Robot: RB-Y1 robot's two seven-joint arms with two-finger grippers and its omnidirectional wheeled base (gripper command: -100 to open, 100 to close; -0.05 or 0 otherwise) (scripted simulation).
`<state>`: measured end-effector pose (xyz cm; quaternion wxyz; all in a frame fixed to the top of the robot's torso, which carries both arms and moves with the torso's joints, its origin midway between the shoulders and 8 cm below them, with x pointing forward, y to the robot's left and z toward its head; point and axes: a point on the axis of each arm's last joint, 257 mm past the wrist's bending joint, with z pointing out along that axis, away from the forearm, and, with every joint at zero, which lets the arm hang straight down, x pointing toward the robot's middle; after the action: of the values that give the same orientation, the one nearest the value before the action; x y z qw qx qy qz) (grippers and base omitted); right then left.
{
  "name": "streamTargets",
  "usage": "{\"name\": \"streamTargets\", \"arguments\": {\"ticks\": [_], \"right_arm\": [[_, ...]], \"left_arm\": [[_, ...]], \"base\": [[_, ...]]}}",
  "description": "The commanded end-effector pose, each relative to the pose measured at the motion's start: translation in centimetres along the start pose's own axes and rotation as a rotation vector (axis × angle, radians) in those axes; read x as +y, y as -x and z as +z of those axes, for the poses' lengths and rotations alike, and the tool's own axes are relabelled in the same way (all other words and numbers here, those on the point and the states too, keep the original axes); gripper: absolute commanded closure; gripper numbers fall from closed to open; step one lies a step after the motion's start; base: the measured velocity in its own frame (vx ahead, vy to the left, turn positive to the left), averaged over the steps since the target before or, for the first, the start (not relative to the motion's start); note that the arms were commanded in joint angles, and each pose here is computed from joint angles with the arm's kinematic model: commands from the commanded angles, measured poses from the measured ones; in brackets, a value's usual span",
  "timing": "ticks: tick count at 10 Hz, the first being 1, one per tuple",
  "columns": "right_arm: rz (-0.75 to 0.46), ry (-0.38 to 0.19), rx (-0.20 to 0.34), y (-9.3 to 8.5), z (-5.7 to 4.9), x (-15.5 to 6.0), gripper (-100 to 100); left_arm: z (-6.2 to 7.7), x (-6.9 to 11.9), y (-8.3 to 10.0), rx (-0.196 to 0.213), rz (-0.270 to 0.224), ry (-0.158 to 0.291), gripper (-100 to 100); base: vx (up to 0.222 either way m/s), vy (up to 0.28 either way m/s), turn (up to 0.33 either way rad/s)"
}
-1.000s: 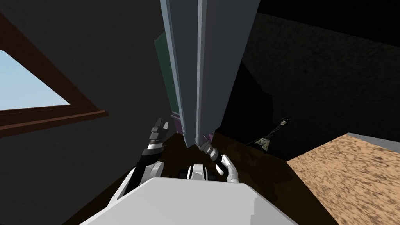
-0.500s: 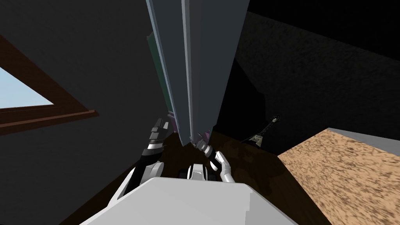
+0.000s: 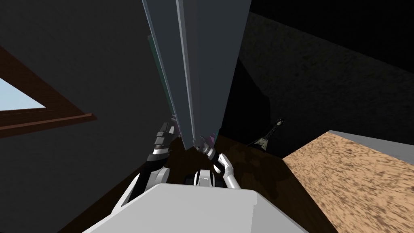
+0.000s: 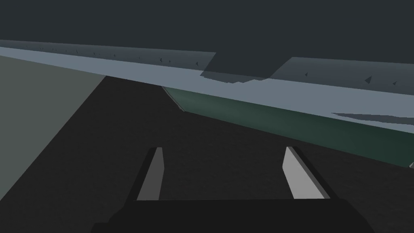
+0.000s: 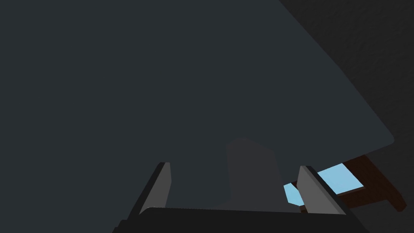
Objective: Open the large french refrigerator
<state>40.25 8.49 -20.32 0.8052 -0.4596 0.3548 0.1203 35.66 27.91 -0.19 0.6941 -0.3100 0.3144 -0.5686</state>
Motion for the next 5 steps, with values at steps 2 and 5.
{"name": "streamTargets", "arguments": {"ticks": [2,5], "right_arm": [[0.001,0.006,0.017,-0.57,-0.44,0.3,0],[0.002,0.008,0.027,-0.9,-0.72,0.42,0]], "left_arm": [[0.0,0.0,0.0,0.0,0.0,0.0,0],[0.0,0.0,0.0,0.0,0.0,0.0,0]], "base": [[0.0,0.0,0.0],[0.0,0.0,0.0]]}}
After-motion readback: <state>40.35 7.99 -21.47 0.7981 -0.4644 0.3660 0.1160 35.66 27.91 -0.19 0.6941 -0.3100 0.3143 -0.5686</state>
